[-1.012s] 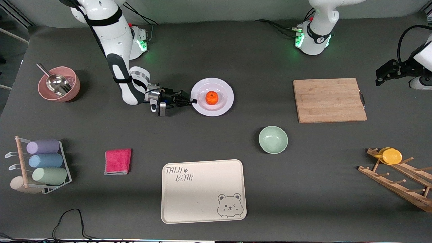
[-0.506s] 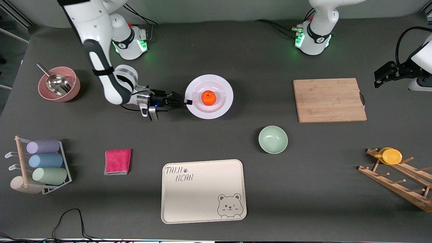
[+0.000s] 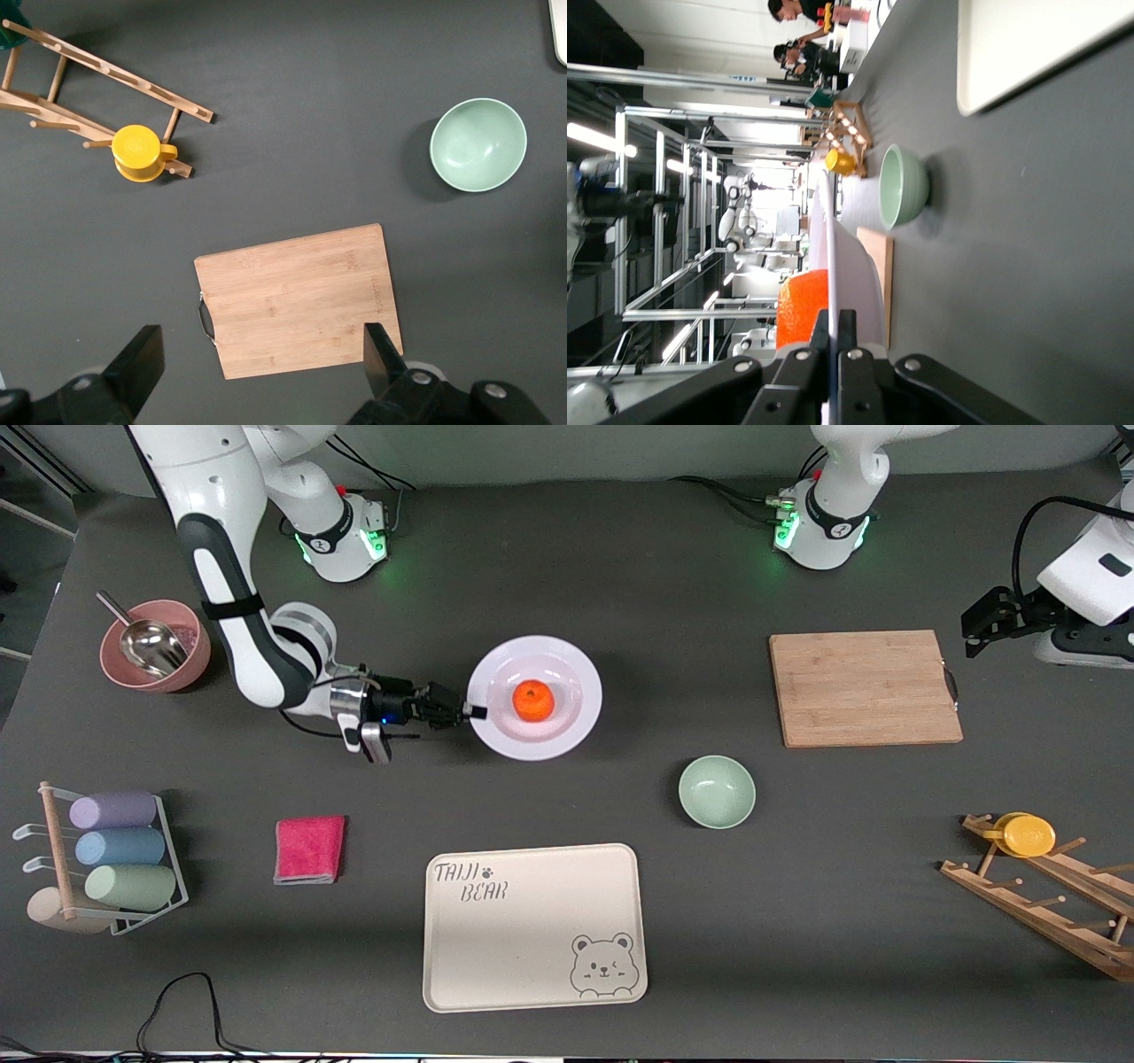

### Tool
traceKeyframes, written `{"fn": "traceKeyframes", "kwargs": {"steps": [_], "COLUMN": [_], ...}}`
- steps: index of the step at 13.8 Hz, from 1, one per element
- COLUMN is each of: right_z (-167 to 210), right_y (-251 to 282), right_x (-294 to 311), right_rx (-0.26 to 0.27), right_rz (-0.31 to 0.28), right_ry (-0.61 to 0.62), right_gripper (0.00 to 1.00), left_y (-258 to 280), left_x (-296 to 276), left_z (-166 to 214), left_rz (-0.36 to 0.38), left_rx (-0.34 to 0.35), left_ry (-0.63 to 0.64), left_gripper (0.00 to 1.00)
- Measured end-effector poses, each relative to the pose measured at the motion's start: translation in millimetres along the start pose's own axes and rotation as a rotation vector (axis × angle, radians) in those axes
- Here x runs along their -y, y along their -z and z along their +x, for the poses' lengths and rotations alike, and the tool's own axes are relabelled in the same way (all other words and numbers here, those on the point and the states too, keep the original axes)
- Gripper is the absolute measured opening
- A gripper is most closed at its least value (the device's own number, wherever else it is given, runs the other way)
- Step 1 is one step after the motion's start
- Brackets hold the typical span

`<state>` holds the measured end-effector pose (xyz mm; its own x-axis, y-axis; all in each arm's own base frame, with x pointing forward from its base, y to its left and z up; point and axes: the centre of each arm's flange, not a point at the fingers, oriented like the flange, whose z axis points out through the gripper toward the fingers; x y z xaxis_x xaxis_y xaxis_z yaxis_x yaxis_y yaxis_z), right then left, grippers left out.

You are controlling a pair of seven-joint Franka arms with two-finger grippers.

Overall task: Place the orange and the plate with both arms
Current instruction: 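Slide the plate with the right gripper onto the cream tray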

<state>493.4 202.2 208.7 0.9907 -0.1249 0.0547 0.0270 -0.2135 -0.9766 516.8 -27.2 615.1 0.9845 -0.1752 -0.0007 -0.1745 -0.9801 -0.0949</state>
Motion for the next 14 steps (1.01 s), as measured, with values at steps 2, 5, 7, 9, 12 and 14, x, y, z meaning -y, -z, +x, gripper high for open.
{"fn": "traceKeyframes", "kwargs": {"steps": [2,5,7,9,12,14], "right_z": [48,123,166,205,249,266], "right_y": [-14,-28,-32,-35,-40,-37], "right_x": [-3,8,16,21,17,3], "right_rx": [-0.013,-0.038,-0.052,-0.062,-0.068,-0.074], "right_rz": [-0.002,0.001,-0.005,-0.021,-0.025,-0.029], "right_ry": [-0.031,-0.049,-0.035,-0.036,-0.048,-0.036], "right_gripper": [0.04,0.04,0.04,0.04,0.04,0.04], "left_y": [-2,-6,-7,-12,-18,-18], "left_x": [0,2,4,4,8,11], "left_z": [-1,-1,-2,-2,-3,-4], "left_rz": [-0.001,-0.003,-0.003,-0.005,-0.007,-0.01], "left_rx": [0.008,0.017,0.02,0.029,0.041,0.042], "left_ry": [0.001,0.004,0.007,0.008,0.015,0.025], "left_gripper": [1.0,1.0,1.0,1.0,1.0,1.0]}}
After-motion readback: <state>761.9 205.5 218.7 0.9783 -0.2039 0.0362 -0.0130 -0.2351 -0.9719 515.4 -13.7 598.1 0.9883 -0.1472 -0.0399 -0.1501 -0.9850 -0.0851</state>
